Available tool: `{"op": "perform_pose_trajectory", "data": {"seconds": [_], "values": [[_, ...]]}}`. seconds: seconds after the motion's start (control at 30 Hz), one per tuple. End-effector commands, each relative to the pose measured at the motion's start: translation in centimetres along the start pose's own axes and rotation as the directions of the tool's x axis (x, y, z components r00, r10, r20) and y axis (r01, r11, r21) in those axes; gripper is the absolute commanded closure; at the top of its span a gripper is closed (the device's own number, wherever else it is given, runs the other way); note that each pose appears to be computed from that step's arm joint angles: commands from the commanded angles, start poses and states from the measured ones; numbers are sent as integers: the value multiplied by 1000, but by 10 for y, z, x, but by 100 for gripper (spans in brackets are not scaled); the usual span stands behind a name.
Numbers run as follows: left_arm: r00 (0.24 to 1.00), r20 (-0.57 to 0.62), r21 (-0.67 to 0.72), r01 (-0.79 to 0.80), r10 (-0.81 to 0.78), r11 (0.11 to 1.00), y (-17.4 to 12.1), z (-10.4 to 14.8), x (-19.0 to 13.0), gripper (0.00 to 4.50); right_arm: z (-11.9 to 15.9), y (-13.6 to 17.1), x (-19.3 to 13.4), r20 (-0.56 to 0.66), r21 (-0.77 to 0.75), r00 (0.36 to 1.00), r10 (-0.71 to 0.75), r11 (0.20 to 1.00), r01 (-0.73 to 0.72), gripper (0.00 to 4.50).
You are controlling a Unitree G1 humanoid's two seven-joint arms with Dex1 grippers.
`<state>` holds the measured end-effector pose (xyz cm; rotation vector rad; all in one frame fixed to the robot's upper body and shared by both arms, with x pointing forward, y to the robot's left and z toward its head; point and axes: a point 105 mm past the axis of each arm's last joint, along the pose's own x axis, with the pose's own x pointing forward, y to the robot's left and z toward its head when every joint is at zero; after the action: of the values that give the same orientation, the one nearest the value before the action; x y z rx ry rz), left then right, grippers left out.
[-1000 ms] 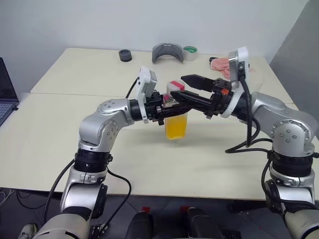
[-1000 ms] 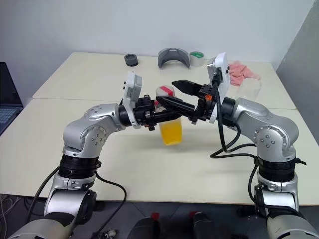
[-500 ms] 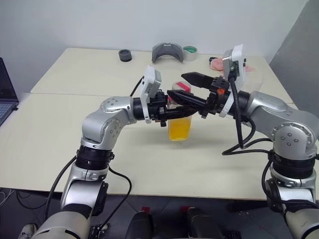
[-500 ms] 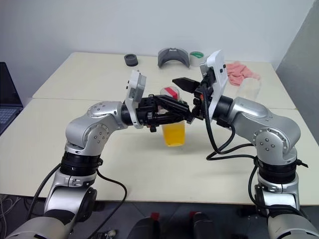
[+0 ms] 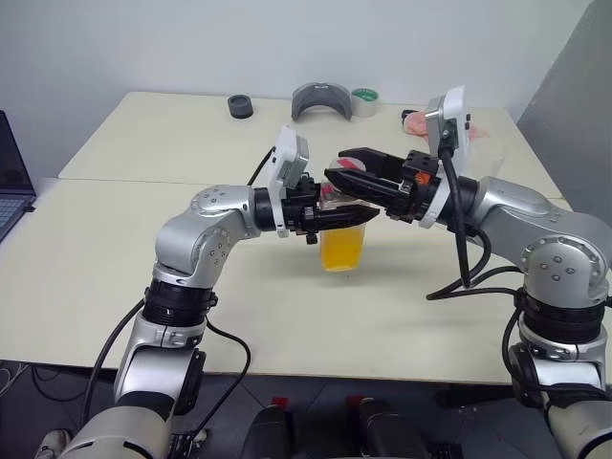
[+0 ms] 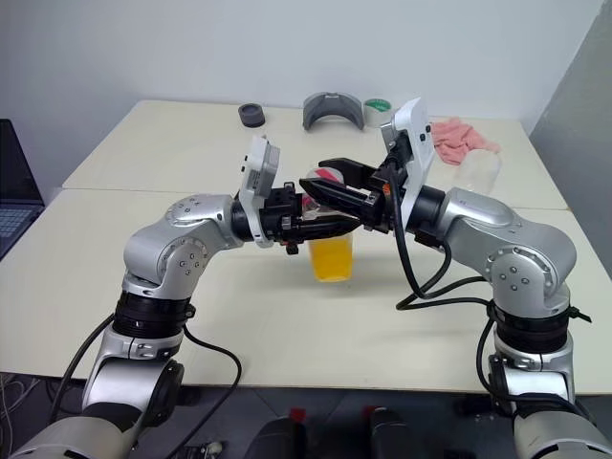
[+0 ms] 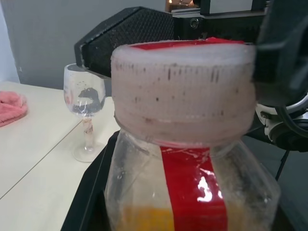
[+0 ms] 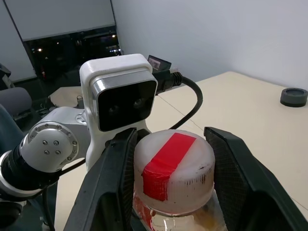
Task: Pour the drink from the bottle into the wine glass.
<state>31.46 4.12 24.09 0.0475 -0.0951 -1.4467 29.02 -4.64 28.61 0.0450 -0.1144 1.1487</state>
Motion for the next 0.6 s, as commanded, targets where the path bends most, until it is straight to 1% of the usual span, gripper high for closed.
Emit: {"op": "perform_pose_trajectory", "data": {"seconds": [0.03,0.17,0.2,0.27,0.3,0.43,0.47,0.6], "values": [[999,15,50,28,-29,998,-7,11,-1,253,14,11,-1,38,-45,998,57,997,-56,262],[999,17,56,43,-44,998,-11,15,-1,253,19,14,0,42,-50,992,121,992,-118,262],[999,18,57,50,-51,997,-13,16,-1,253,21,17,0,44,-48,986,162,986,-160,262],[997,25,68,73,-74,995,-18,24,-2,253,30,29,2,47,-53,948,314,949,-311,262],[996,27,70,79,-81,994,-20,26,-3,253,32,33,2,47,-56,931,361,932,-358,262],[992,46,81,113,-117,990,-32,40,-3,253,40,52,13,28,-83,810,585,809,-582,262],[992,48,79,117,-121,990,-34,41,-3,253,41,53,14,25,-85,793,609,792,-605,262],[989,59,58,131,-134,990,-47,45,-3,253,35,64,23,6,-92,677,736,674,-733,262]]}}
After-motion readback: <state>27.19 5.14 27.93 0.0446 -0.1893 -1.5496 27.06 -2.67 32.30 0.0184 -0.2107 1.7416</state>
